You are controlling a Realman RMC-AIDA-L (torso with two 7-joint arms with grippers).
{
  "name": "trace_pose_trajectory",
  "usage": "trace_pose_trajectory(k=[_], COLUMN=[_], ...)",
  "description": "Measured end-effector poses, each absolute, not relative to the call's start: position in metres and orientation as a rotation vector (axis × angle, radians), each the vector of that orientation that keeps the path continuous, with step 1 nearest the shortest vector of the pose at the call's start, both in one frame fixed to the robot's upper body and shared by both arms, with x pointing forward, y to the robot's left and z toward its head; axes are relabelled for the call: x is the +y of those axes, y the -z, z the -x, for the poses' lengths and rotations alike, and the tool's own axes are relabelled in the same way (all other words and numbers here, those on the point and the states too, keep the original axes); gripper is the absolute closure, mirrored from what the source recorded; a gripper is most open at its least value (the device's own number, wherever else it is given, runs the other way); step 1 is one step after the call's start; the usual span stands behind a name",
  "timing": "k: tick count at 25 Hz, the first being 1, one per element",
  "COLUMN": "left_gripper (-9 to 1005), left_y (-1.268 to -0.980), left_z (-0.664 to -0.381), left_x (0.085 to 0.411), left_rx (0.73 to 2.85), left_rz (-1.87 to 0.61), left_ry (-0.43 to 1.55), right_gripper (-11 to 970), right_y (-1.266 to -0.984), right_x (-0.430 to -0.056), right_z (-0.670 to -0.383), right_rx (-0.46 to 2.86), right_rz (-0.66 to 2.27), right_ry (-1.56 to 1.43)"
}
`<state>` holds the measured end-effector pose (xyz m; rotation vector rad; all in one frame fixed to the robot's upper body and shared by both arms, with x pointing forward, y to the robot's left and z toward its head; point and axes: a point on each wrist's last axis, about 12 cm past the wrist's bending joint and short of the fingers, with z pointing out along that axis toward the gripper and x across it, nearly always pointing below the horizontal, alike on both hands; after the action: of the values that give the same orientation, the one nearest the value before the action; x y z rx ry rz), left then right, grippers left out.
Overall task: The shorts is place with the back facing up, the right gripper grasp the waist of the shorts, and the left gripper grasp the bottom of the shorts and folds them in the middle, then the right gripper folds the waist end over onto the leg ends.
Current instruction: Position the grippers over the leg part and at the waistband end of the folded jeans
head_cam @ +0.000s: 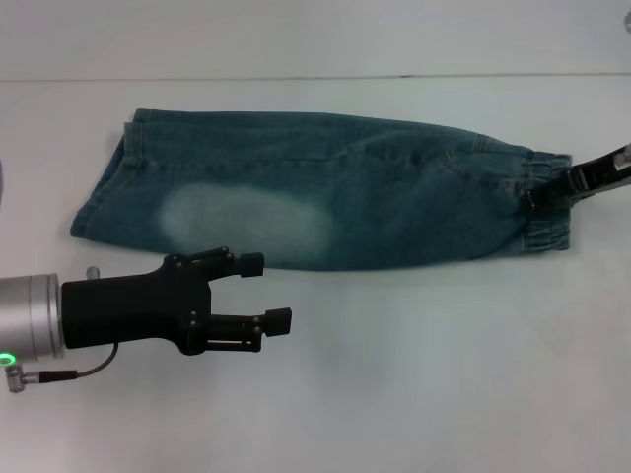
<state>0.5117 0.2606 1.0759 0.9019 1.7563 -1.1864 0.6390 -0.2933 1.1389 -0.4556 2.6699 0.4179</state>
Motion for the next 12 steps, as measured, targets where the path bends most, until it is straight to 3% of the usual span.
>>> trace_pose_trajectory(k=[12], left_gripper=[47], left_y=[-1.0736], left_z=[-0.5108], left_x=[0.259], left_rx=[1.759], left_rz=[-0.895], left_ry=[1.191], right_gripper=[32], right_y=[-1.1469], right_x=[-0.2937], right_z=[-0.645], right_rx=[2.658], right_rz=[0.489], right_ry=[-0.362])
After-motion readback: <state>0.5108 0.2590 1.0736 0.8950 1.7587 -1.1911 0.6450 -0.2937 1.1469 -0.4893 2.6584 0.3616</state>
